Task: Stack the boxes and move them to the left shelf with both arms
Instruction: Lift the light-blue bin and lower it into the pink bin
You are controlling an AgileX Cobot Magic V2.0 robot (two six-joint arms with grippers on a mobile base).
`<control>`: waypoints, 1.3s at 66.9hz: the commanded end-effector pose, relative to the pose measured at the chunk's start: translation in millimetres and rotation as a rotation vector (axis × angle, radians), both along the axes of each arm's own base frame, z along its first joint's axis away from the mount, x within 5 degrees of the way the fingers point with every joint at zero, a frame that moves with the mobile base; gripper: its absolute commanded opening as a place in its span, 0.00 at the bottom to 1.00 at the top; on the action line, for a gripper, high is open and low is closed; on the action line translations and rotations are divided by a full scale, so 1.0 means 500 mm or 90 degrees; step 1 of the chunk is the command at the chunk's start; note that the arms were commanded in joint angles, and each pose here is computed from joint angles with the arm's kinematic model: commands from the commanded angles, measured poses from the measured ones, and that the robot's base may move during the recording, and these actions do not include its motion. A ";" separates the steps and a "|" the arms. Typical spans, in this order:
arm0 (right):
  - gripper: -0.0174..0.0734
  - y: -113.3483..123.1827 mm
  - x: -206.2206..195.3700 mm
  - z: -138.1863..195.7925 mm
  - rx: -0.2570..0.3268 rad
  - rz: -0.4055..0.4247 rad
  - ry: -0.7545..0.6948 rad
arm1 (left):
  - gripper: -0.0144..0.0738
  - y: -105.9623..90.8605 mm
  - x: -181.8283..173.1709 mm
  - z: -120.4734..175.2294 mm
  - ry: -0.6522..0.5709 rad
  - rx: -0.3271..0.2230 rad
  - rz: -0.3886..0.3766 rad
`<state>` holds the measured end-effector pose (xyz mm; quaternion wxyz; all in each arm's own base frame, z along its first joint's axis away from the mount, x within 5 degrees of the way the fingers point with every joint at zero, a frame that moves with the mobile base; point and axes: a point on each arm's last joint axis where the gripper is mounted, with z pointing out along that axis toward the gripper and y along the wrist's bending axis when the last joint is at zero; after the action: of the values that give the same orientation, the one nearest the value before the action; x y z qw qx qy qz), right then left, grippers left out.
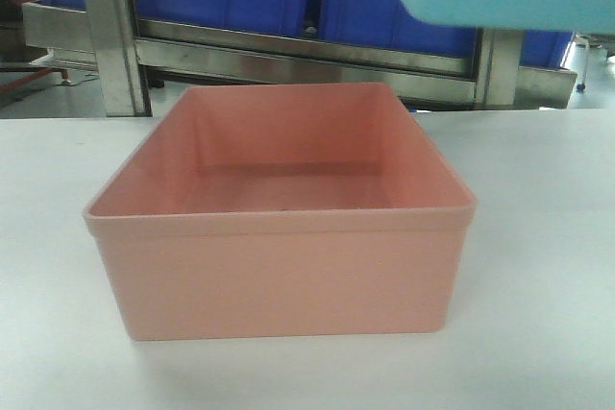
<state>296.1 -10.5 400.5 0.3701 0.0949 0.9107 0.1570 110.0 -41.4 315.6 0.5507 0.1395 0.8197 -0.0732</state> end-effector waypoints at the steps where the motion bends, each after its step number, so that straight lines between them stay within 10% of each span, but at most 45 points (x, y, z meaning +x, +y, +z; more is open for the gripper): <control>1: 0.25 0.052 -0.018 0.056 0.105 -0.021 -0.066 | 0.15 -0.006 0.001 0.030 -0.055 -0.017 -0.020; 17: 0.25 0.162 -0.005 0.048 0.161 -0.018 -0.061 | 0.15 -0.009 0.002 0.035 -0.073 -0.026 -0.028; 42: 0.25 0.300 0.065 -0.045 0.153 0.043 -0.032 | 0.15 -0.009 0.002 0.035 -0.073 -0.027 -0.029; 87: 0.25 0.316 0.118 -0.122 0.090 0.046 -0.005 | 0.15 -0.009 0.002 0.035 -0.074 -0.026 -0.029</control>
<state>358.4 149.6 301.6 0.2955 0.0781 0.9323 0.1935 110.5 -42.6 317.6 0.5596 0.1414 0.8128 -0.0789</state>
